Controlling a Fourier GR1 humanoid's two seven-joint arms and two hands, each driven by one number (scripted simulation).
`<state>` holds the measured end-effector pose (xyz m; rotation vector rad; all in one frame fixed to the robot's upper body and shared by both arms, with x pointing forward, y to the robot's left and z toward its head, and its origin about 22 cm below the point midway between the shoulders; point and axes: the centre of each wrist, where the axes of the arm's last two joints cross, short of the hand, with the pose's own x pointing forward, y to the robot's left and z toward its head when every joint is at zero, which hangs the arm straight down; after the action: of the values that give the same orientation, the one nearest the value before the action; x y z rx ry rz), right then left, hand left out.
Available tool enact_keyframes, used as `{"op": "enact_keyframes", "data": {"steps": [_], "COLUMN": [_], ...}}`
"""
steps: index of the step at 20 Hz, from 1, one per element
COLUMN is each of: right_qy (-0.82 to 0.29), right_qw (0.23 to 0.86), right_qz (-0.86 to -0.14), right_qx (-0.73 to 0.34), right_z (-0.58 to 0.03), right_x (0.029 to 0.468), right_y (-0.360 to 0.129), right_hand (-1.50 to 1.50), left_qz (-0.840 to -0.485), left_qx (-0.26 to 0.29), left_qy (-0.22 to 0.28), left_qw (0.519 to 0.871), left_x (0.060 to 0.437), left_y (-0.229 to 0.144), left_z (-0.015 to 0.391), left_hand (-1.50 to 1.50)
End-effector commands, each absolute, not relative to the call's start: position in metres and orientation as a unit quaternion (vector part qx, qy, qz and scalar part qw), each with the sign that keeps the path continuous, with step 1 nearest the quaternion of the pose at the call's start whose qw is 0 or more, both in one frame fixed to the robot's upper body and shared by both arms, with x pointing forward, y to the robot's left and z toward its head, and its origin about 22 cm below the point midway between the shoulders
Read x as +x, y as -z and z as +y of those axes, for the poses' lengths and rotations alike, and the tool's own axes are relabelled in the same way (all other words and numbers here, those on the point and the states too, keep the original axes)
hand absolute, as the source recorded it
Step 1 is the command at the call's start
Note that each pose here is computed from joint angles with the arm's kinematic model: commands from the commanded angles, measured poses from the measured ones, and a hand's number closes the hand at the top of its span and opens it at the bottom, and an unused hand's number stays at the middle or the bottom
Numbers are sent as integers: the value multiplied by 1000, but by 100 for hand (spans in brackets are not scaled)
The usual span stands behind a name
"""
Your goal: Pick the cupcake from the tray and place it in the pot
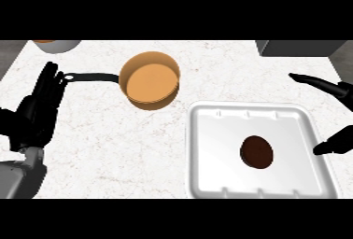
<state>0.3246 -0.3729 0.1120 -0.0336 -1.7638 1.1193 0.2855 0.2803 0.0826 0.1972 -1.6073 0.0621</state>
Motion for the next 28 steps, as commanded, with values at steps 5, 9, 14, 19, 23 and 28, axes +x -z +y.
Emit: {"op": "enact_keyframes", "data": {"steps": [5,9,14,19,23,28], "right_qy": [-628,-657,-641,-653,-661,-663], "right_qw": [498,511,523,531,534,536], "right_qz": [-597,-553,-560,-538,-517,-511], "right_qx": [-45,-49,-43,-48,-97,-110], "right_z": [-314,-274,-267,-258,-248,-263], "right_x": [308,296,293,298,294,285], "right_y": [-126,-116,-103,-87,-98,-74], "right_hand": [-150,-150,-150,-150,-150,-150], "left_qz": [-720,-717,-720,-723,-719,-715], "left_qx": [87,93,92,94,87,82], "left_qy": [-36,-31,-29,-31,-25,-27], "left_qw": [688,690,687,684,689,694], "left_x": [288,280,283,271,287,272], "left_y": [-91,-79,-72,-67,-89,-80], "left_z": [281,288,287,295,280,279], "left_hand": [0,0,0,0,0,0]}}
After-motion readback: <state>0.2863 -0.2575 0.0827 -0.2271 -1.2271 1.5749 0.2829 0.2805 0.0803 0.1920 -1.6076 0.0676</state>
